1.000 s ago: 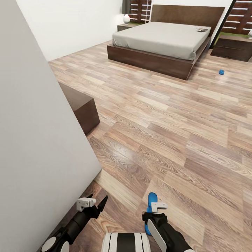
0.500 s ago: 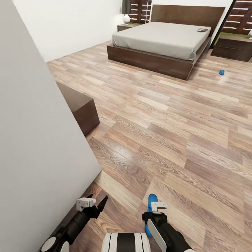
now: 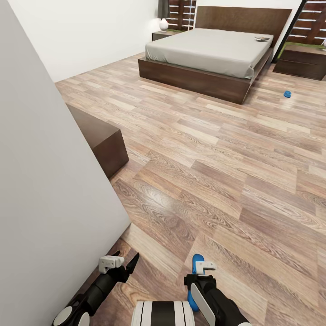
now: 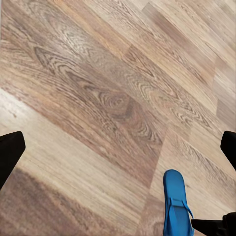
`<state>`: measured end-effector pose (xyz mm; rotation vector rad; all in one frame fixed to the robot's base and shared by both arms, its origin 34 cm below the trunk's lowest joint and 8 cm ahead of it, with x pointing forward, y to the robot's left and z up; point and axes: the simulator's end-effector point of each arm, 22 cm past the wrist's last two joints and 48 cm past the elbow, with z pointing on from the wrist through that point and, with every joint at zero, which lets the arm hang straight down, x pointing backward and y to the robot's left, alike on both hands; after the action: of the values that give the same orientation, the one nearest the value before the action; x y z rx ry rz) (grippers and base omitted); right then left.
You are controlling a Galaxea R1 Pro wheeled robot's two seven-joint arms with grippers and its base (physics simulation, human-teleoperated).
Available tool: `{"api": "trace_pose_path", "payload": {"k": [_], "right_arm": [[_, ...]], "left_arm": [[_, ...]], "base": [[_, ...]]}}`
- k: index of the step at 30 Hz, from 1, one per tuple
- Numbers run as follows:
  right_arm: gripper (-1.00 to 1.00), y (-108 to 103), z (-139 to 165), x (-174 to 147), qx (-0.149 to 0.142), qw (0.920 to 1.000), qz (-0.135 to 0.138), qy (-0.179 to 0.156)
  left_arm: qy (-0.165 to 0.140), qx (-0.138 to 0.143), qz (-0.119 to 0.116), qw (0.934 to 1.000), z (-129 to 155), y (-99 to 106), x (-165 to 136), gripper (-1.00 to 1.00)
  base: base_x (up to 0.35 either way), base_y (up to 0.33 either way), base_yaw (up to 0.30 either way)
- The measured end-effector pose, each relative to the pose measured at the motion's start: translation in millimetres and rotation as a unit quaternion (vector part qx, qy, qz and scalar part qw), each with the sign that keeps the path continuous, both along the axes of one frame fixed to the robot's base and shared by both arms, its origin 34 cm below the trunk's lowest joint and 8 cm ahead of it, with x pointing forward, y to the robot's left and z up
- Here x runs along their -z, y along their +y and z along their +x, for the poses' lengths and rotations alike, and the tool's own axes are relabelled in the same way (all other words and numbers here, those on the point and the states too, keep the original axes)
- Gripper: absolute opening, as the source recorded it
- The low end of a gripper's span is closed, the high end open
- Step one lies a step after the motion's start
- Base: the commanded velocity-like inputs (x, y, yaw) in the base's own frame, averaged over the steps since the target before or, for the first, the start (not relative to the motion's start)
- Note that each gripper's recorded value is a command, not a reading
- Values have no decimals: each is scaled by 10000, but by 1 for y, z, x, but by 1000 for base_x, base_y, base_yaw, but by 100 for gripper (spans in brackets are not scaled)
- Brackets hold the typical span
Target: In the bedroom, move the book from the bed onto either nightstand, and place the two sandals side by side next to the bed.
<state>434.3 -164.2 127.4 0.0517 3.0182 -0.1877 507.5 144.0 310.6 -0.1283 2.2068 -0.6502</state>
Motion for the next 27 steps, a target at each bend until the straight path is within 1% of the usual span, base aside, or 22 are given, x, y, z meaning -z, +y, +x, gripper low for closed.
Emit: {"api": "trace_pose_path", "payload": {"k": [10,25,27], "right_arm": [[100,0,0,0,-3,10000,7,5],[100,0,-23,22,-2,9995,9,307],[100,1,-22,22,-1,9996,9,299]], "left_arm": [[-1,3,3,10000,0,0,0,100],[315,0,6,9995,-12,0,28,100],[315,0,7,9995,-12,0,28,100]], "base": [[1,0,0],[0,0,0],[0,0,0]]}}
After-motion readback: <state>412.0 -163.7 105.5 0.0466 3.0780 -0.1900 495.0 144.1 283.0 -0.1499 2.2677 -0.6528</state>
